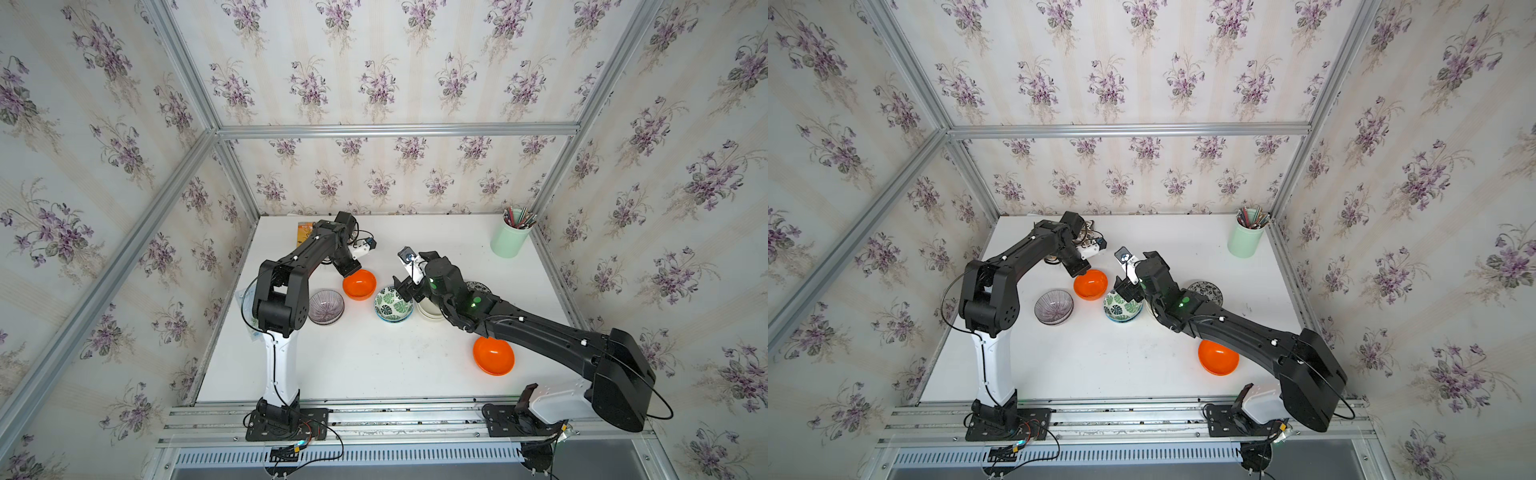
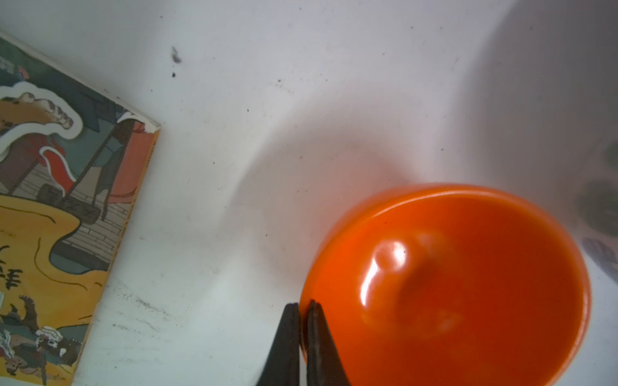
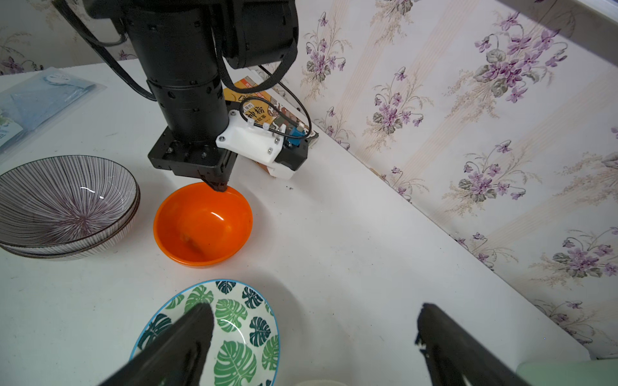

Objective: Stack the bowls
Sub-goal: Move the bowl to the center of the board.

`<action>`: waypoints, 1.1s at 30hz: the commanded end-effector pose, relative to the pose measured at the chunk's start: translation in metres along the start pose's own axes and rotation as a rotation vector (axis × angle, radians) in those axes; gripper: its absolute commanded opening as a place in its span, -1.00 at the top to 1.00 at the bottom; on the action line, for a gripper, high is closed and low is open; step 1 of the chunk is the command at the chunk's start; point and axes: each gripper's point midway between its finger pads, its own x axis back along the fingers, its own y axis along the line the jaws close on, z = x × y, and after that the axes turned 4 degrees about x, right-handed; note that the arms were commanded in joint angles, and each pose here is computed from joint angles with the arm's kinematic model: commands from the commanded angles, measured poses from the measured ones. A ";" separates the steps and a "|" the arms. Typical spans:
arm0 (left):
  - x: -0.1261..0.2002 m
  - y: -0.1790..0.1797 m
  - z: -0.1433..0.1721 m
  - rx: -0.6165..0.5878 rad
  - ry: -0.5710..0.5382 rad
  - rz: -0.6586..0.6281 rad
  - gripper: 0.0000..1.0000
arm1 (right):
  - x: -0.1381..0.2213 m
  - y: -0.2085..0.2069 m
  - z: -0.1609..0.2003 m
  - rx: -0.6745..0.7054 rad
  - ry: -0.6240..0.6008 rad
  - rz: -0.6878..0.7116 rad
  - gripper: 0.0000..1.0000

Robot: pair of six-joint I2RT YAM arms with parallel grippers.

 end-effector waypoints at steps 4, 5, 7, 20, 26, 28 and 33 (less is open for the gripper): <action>0.010 -0.023 0.005 -0.146 -0.018 0.071 1.00 | -0.002 -0.001 -0.008 -0.004 -0.021 -0.001 -0.99; 0.011 -0.027 0.007 -0.162 -0.016 0.080 1.00 | -0.003 -0.001 -0.008 -0.005 -0.021 -0.004 -0.99; 0.010 -0.035 0.012 -0.203 -0.007 0.099 1.00 | -0.004 0.000 -0.010 -0.002 -0.021 -0.009 -0.99; 0.005 -0.044 0.026 -0.258 0.047 0.114 1.00 | -0.006 -0.001 -0.019 0.005 -0.027 -0.015 -0.98; 0.006 -0.052 0.035 -0.278 0.082 0.148 1.00 | -0.009 0.001 -0.021 0.007 -0.025 -0.021 -0.98; 0.006 -0.054 0.038 -0.281 0.091 0.157 1.00 | -0.010 0.001 -0.022 0.007 -0.024 -0.023 -0.98; 0.004 -0.053 0.041 -0.275 0.112 0.148 1.00 | -0.012 0.002 -0.023 0.006 -0.026 -0.028 -0.98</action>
